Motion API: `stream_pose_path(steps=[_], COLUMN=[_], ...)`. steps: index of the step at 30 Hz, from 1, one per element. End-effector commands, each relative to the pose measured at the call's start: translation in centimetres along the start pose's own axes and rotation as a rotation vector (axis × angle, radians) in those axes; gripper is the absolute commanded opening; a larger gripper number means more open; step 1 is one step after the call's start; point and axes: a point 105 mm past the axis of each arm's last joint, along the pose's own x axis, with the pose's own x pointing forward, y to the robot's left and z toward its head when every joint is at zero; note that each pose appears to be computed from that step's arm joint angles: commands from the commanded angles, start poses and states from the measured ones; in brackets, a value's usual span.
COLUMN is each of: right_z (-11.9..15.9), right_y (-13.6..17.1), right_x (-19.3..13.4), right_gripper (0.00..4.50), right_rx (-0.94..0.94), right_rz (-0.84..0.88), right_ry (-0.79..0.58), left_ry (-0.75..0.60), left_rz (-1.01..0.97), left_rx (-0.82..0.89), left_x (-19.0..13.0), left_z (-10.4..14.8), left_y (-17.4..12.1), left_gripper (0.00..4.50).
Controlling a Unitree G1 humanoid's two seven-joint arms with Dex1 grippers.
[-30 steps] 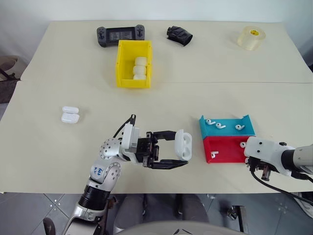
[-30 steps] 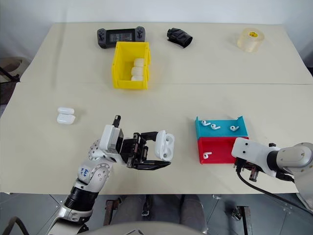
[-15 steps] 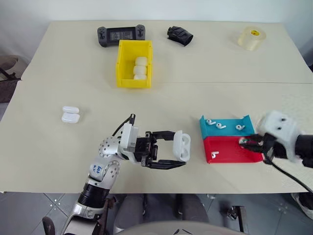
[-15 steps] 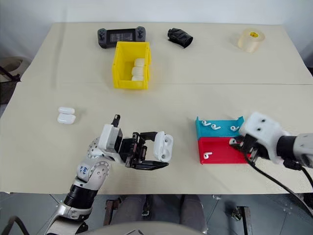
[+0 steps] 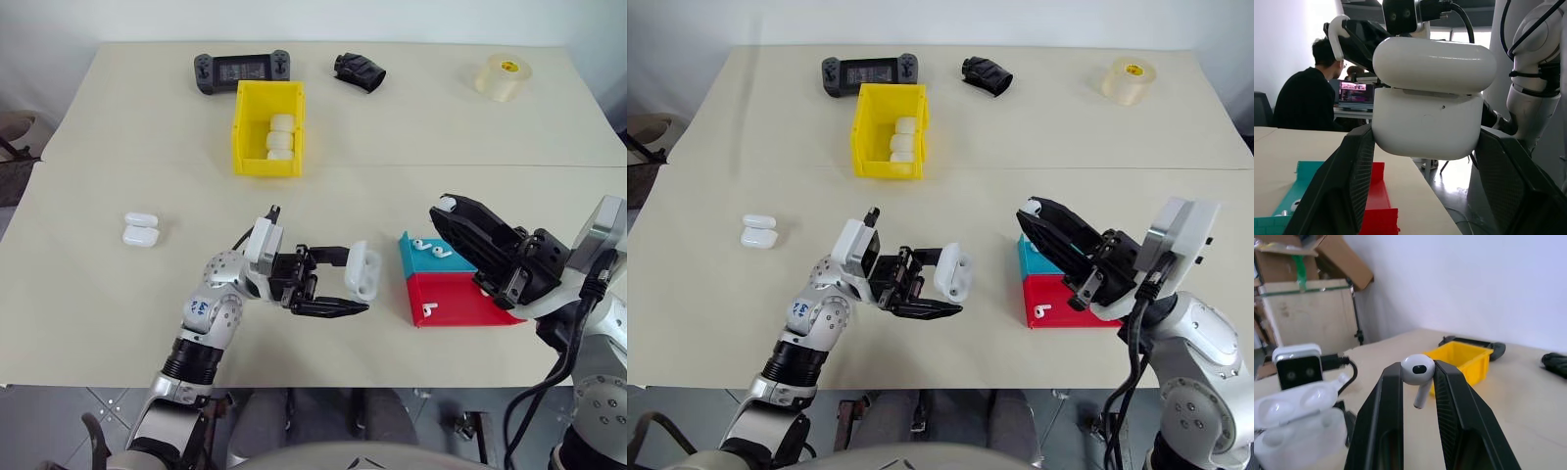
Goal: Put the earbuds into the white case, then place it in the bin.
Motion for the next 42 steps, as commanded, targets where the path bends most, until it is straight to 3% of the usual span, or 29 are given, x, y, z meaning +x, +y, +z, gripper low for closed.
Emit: stream_pose_path(steps=[1,15,29,42], right_z=[0.9,-0.9,-2.4,-4.4], right_y=[2.3,4.3,3.3,3.5], right_x=[0.6,1.7,1.4,1.3], right_gripper=[0.51,0.51,0.51,0.51], right_rx=[0.012,0.112,0.103,0.088], right_rz=[0.051,0.091,0.048,0.093], right_ry=[-0.078,-0.102,-0.09,0.0], left_ry=[-0.045,-0.073,-0.088,-0.086], left_rz=[-0.004,-0.034,-0.045,-0.044], left_rx=[0.002,-0.013,-0.004,0.009], left_x=[0.3,1.6,1.8,1.9], left_z=[1.2,1.9,2.1,2.1], left_y=[0.5,0.8,0.6,0.9], left_gripper=[2.86,2.86,2.86,2.86])
